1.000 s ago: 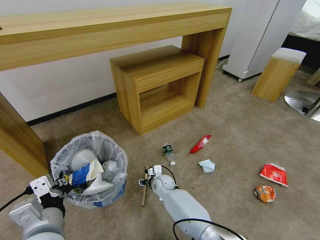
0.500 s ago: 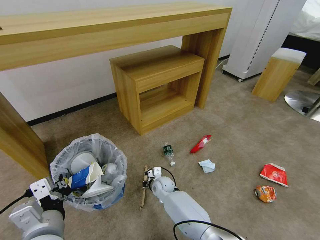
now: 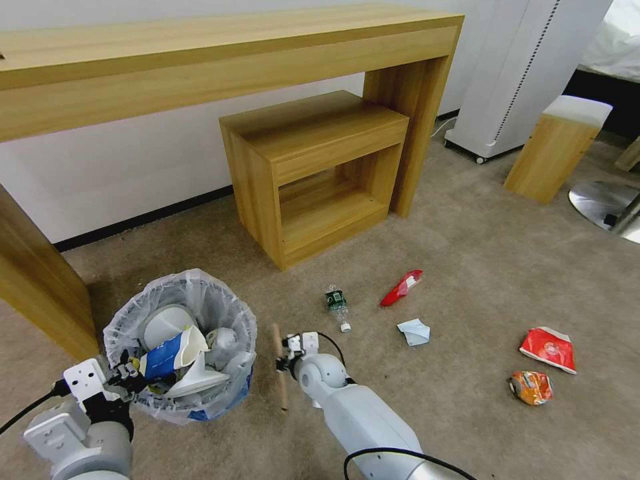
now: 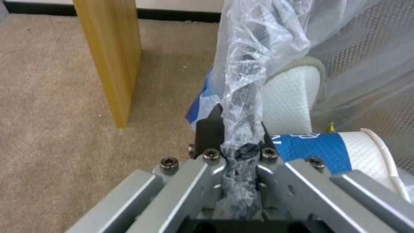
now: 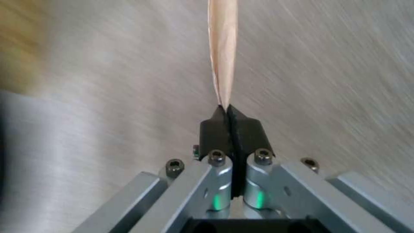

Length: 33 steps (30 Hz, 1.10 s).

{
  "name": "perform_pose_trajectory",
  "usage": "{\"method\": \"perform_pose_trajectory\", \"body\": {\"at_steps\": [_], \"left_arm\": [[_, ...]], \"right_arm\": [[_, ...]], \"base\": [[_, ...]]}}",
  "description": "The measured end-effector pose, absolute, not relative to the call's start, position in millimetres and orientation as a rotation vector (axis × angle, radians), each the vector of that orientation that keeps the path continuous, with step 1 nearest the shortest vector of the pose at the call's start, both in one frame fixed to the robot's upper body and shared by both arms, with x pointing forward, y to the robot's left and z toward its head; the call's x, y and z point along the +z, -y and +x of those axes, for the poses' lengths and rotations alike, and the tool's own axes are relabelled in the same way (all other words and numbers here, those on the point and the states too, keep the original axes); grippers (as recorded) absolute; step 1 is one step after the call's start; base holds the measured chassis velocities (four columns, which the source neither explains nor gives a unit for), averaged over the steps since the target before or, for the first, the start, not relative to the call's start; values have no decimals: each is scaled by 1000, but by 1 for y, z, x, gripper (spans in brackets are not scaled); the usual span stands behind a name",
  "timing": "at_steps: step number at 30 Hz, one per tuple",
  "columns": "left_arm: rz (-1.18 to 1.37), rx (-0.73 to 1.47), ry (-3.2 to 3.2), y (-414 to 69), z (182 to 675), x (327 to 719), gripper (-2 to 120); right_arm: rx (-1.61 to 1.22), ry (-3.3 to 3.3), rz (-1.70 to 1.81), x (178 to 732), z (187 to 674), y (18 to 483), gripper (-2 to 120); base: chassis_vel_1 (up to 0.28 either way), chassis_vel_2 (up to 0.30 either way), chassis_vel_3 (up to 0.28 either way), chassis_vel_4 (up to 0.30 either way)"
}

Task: Pick up the trash bin and place the garbage on the floor into it.

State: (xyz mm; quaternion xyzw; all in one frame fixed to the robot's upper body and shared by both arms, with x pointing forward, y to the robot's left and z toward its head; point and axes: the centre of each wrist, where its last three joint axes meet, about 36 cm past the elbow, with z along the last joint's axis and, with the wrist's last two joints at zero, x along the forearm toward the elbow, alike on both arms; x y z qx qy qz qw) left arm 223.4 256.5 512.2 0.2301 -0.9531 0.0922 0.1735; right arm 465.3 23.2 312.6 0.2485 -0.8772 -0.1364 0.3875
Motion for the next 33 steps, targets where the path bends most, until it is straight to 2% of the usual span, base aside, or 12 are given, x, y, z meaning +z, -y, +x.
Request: {"method": "perform_pose_trajectory", "body": {"at_steps": [5,8,18,20,28,29,33], "left_arm": [[651,278,2713,-257,225,513,1],[645,303,2736,-256,230,516,1],[636,322,2728,-257,241,505,1],[620,320,2704,-255,243,498,1],[557,276,2660,-237,239,479,1],[531,278,2655,-231,237,478,1],[503,276,2659,-222,233,480,1]], "right_arm": [[-403,2326,683,341,450,13,0],[-412,2459,723,378,432,55,0],[-436,2659,822,438,399,111,0],[-495,2763,981,452,396,124,0],[-692,2910,1637,465,409,120,0],[-680,2893,1763,463,413,114,0],[-564,2842,1900,452,420,101,0]], "base": [[0,0,0,0],[0,0,0,0],[0,0,0,0],[0,0,0,0],[0,0,0,0],[0,0,0,0],[0,0,0,0]]}}
